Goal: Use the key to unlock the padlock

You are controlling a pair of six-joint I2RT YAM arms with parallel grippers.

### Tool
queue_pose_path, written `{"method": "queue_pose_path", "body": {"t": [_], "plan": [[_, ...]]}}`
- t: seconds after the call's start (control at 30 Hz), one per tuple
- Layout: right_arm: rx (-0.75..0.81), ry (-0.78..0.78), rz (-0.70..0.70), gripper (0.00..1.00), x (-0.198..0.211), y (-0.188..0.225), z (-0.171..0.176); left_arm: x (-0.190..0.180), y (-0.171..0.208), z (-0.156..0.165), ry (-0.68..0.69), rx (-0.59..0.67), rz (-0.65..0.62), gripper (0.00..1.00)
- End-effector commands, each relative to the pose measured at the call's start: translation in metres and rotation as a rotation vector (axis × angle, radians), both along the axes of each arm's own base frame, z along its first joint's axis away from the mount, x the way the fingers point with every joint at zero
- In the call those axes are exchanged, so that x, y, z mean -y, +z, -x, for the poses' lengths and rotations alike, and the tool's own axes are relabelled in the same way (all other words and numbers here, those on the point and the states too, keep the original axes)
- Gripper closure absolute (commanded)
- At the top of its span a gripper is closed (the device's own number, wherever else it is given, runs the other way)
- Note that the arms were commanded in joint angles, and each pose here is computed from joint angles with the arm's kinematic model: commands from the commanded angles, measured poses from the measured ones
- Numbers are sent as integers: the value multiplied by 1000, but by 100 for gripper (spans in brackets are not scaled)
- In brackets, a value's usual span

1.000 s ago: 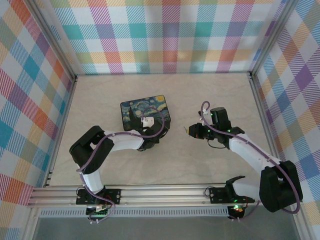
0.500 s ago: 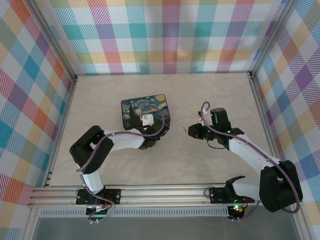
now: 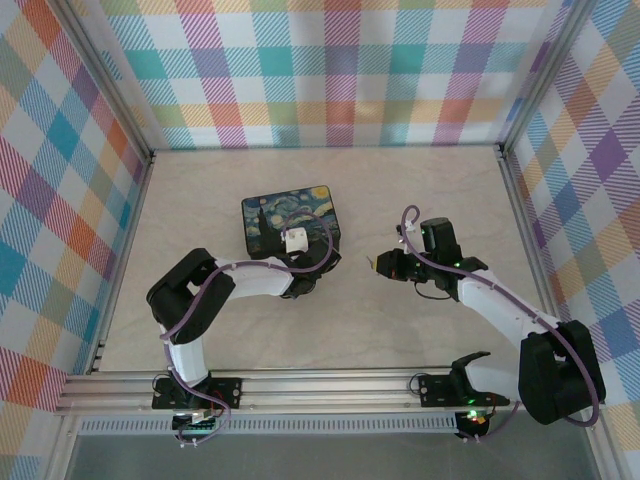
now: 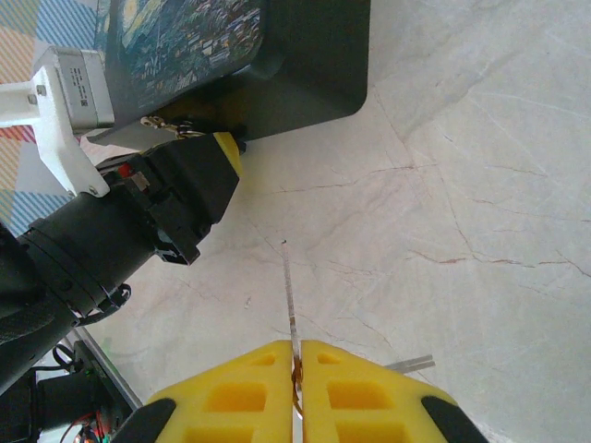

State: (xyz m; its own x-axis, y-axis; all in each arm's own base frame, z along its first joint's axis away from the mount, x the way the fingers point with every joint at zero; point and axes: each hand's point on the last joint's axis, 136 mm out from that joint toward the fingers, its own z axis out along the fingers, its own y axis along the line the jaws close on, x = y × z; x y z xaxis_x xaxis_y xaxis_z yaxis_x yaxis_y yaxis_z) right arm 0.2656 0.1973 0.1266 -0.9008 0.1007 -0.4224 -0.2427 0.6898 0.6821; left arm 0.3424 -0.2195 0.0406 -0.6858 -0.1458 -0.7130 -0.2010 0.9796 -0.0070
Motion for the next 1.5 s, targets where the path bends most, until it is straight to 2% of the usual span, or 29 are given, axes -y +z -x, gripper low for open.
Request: {"method": "queue_pose_path", "body": {"t": [0.0,0.07,0.2,0.37,0.6,0.83,1.0,1.1,1.3,1.47], "plan": [[7,23,-17,91,-4,3,4,3,2,2,-3,-20,4,77],[4,24,-11,91,-3,2,5,7,8,6,-14,-57,22,78],[3,25,1,91,-1,2,6,8,24,21,-60,-168,-22,79],[10,30,-6,90,-2,4,8,1,55,35,-101,-221,-71,80],[11,57,-38,90,-6,9,14,4,88,51,-134,-277,-12,83],[7,132,-80,90,-35,4,36,34,104,60,-161,-363,176,83],[24,150,-113,91,-55,-3,49,47,117,60,-169,-411,265,83],[20,146,-115,91,-58,-9,51,49,116,62,-150,-443,299,83],[103,149,-153,92,-71,5,51,62,122,64,-97,-503,497,85],[166,148,-179,92,-76,19,44,66,133,62,-68,-528,573,85]]}}
